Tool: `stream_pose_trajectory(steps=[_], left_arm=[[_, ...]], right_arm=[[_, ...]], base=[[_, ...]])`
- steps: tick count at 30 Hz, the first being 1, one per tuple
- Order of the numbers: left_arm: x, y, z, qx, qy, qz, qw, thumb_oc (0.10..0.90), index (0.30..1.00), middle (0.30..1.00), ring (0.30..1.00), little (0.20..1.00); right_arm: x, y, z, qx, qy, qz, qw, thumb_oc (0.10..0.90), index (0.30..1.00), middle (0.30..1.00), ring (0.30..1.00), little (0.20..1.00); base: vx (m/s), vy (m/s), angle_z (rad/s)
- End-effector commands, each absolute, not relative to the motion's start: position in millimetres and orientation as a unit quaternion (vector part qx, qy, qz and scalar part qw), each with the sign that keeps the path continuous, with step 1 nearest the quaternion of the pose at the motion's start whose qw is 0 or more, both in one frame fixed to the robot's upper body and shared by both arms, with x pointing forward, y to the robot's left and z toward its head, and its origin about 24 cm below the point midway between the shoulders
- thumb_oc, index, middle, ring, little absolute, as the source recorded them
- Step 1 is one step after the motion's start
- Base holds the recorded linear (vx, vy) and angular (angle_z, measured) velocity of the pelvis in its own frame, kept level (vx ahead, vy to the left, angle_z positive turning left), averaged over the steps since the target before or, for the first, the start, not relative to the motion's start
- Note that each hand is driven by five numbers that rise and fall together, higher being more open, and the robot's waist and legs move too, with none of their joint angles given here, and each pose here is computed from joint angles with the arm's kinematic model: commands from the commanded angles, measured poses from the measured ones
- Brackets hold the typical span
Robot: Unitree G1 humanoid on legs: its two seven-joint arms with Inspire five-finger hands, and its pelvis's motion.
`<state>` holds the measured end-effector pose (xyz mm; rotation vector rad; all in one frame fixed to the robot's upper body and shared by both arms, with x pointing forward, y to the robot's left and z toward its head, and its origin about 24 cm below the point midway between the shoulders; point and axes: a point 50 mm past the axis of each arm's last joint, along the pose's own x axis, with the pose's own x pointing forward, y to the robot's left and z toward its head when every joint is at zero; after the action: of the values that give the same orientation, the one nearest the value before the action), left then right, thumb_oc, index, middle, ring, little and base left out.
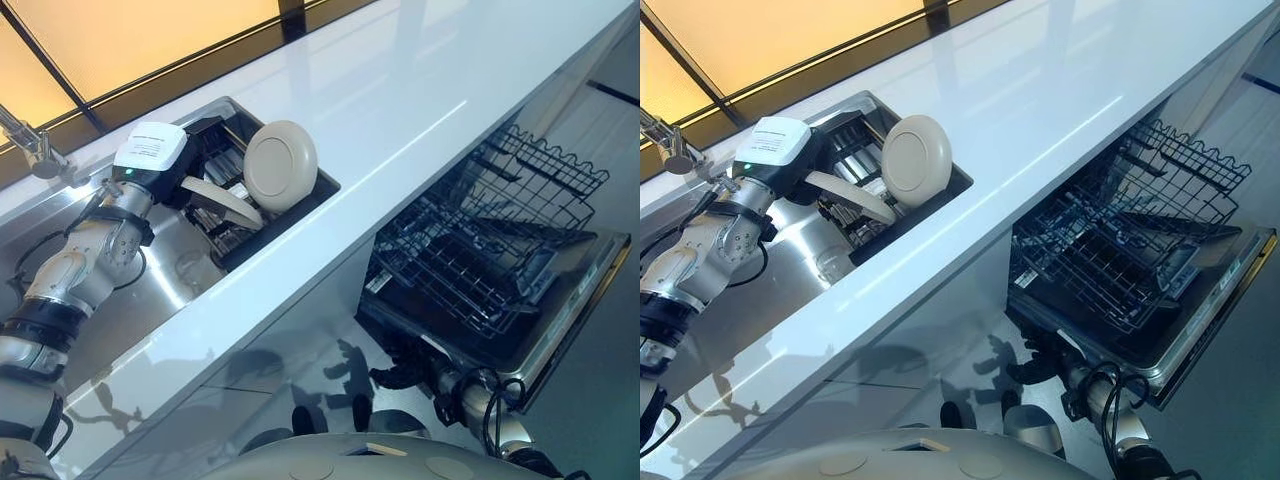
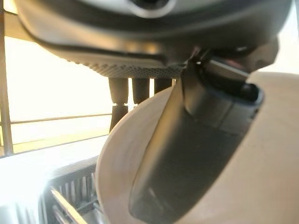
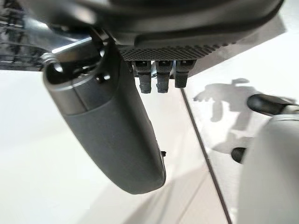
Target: Pick up plates and place into dishwasher.
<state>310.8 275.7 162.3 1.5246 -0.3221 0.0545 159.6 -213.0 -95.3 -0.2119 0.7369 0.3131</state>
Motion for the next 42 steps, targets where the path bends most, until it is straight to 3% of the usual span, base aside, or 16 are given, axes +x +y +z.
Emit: stream_pose_trajectory(steps=[1, 6, 13, 17, 23, 29, 36, 42], left_arm=[[295, 287, 255, 0.646, -0.307, 0.171, 0.678, 0.100, 0.300, 0.300, 0.300, 0.200], [275, 286, 268, 0.621, -0.360, 0.204, 0.666, 0.100, 0.300, 0.300, 0.300, 0.200], [249, 294, 275, 0.600, -0.402, 0.260, 0.641, 0.100, 0.300, 0.300, 0.300, 0.200], [237, 297, 277, 0.582, -0.420, 0.282, 0.637, 0.100, 0.300, 0.300, 0.300, 0.200], [231, 288, 281, 0.566, -0.439, 0.282, 0.638, 0.100, 0.300, 0.300, 0.300, 0.200], [235, 265, 288, 0.539, -0.468, 0.252, 0.654, 0.100, 0.300, 0.300, 0.300, 0.200], [243, 234, 278, 0.478, -0.483, 0.162, 0.716, 0.100, 0.300, 0.300, 0.300, 0.200], [255, 211, 267, 0.391, -0.468, 0.078, 0.789, 0.100, 0.300, 0.300, 0.300, 0.200]], right_arm=[[184, -209, -62, -0.094, 0.251, 0.158, 0.951, 0.800, 0.900, 0.900, 0.900, 0.900], [192, -211, -38, -0.066, 0.192, 0.111, 0.973, 0.800, 0.900, 0.900, 0.900, 0.900], [200, -236, 24, -0.042, 0.028, -0.043, 0.998, 0.800, 0.900, 0.900, 0.900, 0.900], [201, -248, 64, -0.060, -0.083, -0.140, 0.985, 0.800, 0.900, 0.900, 0.900, 0.900], [202, -258, 119, -0.100, -0.247, -0.258, 0.929, 0.800, 0.900, 0.900, 0.900, 0.900], [212, -232, 176, -0.177, -0.399, -0.151, 0.887, 0.800, 0.900, 0.900, 0.900, 0.900], [227, -196, 205, -0.312, -0.418, 0.029, 0.853, 0.800, 0.900, 0.900, 0.900, 0.900], [243, -176, 213, -0.374, -0.416, 0.079, 0.825, 0.800, 0.900, 0.900, 0.900, 0.900]], base=[[0.00, 0.000, 0.00], [-0.01, 0.004, 0.00], [-0.04, 0.031, -0.08], [-0.03, 0.050, -0.14], [0.00, 0.051, -0.15], [0.00, 0.013, -0.04], [-0.03, -0.031, 0.04], [-0.03, -0.037, 0.13]])
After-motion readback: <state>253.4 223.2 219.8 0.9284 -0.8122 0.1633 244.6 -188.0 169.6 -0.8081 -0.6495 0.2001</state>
